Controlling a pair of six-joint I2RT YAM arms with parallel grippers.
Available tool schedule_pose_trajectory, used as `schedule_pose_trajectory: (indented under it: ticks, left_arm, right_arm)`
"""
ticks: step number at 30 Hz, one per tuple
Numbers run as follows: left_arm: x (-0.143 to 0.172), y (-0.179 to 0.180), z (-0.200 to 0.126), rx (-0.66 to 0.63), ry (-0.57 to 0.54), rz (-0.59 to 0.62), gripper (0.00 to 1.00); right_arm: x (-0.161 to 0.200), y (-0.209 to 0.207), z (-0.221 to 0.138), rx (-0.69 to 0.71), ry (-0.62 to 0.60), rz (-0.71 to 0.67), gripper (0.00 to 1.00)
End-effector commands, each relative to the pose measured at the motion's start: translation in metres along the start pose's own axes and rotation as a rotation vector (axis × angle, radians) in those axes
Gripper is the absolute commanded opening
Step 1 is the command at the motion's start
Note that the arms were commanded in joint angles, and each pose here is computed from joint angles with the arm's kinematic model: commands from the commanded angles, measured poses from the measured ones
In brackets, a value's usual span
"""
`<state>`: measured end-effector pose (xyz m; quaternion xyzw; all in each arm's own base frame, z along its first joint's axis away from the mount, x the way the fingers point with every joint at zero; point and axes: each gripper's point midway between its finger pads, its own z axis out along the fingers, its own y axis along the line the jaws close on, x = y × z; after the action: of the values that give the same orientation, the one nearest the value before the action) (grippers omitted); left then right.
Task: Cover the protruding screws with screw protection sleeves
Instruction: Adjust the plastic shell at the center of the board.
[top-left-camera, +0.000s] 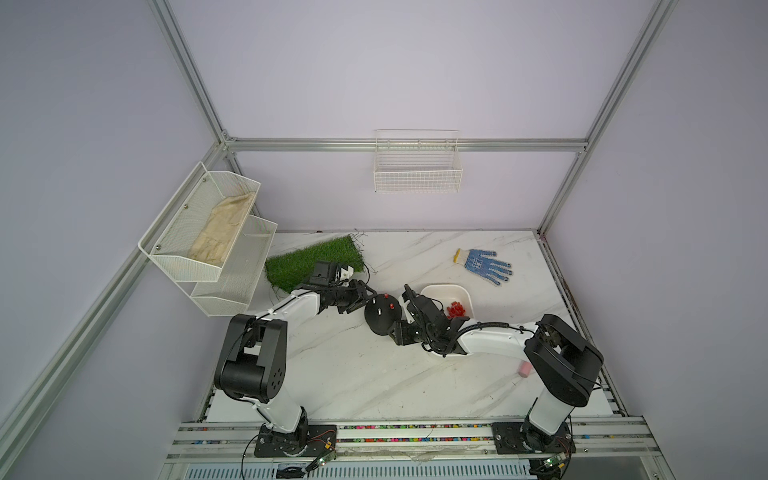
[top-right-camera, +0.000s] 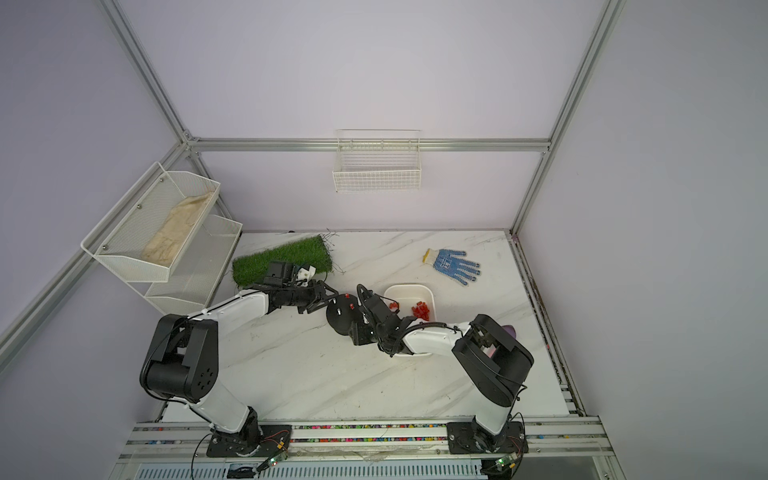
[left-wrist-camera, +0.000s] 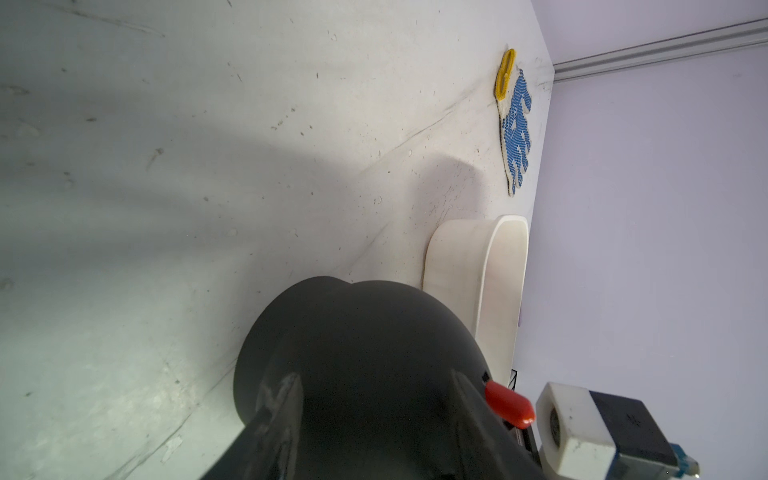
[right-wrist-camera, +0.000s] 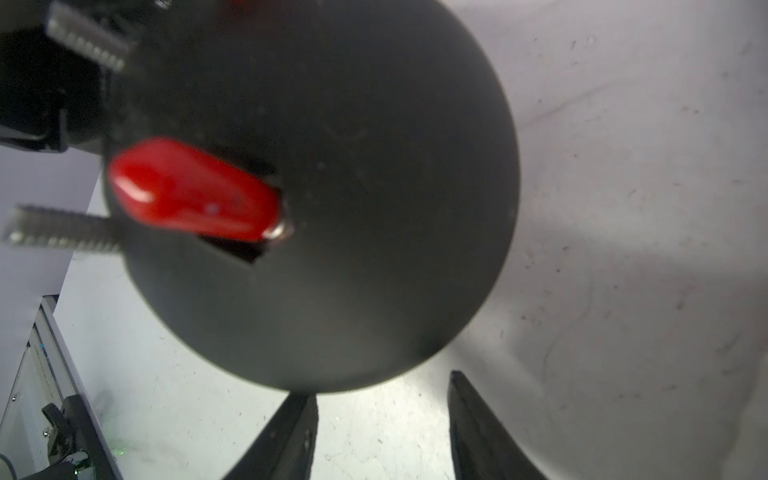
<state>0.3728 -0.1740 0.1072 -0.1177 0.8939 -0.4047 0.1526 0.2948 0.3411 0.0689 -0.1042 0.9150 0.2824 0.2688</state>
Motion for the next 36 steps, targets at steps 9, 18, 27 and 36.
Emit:
schedule_pose_trajectory:
  ticks: [9, 18, 27, 36]
  left_arm:
    - [0.05, 0.004, -0.014, 0.025, 0.071, -0.062, 0.55]
    - [0.071, 0.01, -0.019, 0.02, 0.082, -0.094, 0.55]
    - [0.087, 0.01, -0.032, 0.026, 0.057, -0.112, 0.56]
    - [0.087, 0.008, -0.041, 0.027, 0.019, -0.111, 0.56]
  right_arm:
    - [-0.036, -0.019, -0.024, 0.101, -0.151, 0.075, 0.53]
    - [-0.044, -0.028, -0.031, 0.146, -0.189, 0.086, 0.53]
    - [-0.053, -0.028, -0.027, 0.149, -0.197, 0.079, 0.53]
    - [-0.064, -0.024, -0.027, 0.14, -0.21, 0.064, 0.54]
